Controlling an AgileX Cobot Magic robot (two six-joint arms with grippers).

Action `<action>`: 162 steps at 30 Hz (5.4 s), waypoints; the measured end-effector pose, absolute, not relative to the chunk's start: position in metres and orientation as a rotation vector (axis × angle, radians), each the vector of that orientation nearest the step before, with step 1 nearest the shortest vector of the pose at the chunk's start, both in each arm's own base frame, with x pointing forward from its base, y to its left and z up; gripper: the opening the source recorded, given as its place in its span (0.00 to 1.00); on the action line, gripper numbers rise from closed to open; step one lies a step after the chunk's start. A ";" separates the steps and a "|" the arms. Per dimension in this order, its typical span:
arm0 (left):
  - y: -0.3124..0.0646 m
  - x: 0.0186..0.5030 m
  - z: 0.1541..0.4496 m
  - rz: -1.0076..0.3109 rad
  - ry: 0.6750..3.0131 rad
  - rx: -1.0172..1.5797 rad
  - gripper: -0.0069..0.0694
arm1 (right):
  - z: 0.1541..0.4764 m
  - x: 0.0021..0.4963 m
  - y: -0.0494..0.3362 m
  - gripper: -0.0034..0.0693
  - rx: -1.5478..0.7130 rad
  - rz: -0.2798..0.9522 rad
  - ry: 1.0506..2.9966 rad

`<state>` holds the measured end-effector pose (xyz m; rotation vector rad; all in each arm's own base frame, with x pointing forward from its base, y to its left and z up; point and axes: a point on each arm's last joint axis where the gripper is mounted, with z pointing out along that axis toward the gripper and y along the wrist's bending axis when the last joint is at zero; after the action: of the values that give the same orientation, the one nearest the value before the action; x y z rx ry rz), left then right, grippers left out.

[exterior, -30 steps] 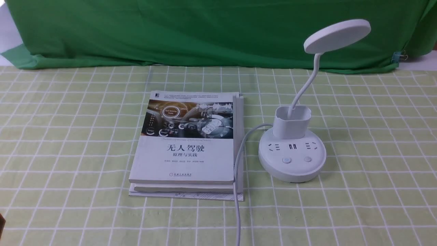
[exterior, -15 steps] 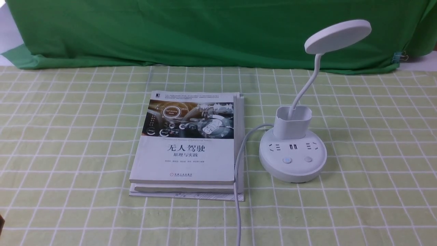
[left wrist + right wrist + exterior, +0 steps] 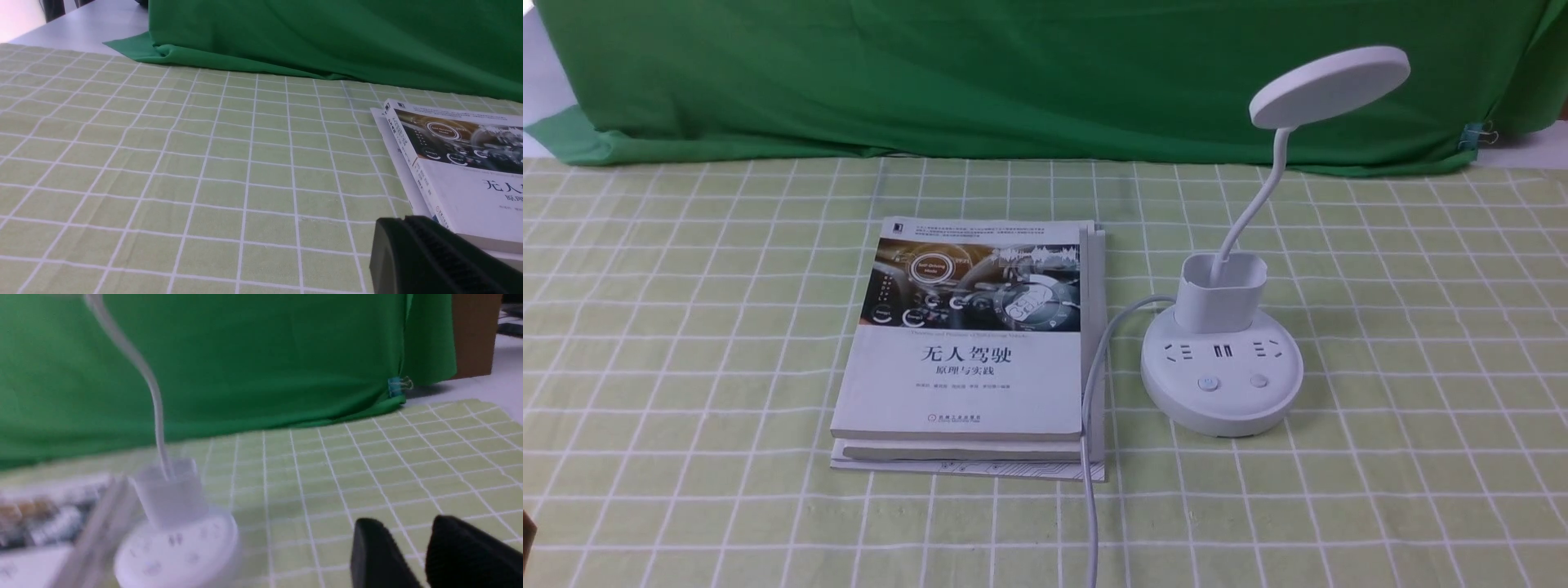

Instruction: Turn on the table lamp on the green coffee tablecloth with your hand.

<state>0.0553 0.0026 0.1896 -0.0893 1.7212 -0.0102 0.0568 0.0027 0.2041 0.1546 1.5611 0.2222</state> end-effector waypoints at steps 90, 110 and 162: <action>0.003 0.055 0.190 -0.010 1.721 -0.089 0.09 | 0.179 0.370 0.136 0.09 -0.587 0.296 2.739; 0.003 0.055 0.190 -0.010 1.721 -0.089 0.09 | 0.176 0.358 0.132 0.09 -0.585 0.289 2.754; 0.003 0.055 0.190 -0.010 1.721 -0.089 0.09 | 0.222 0.258 0.098 0.09 -0.480 0.293 2.714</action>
<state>0.0553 0.0026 0.1896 -0.0893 1.7212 -0.0102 0.2577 0.0985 0.2216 -0.4796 2.7137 0.2932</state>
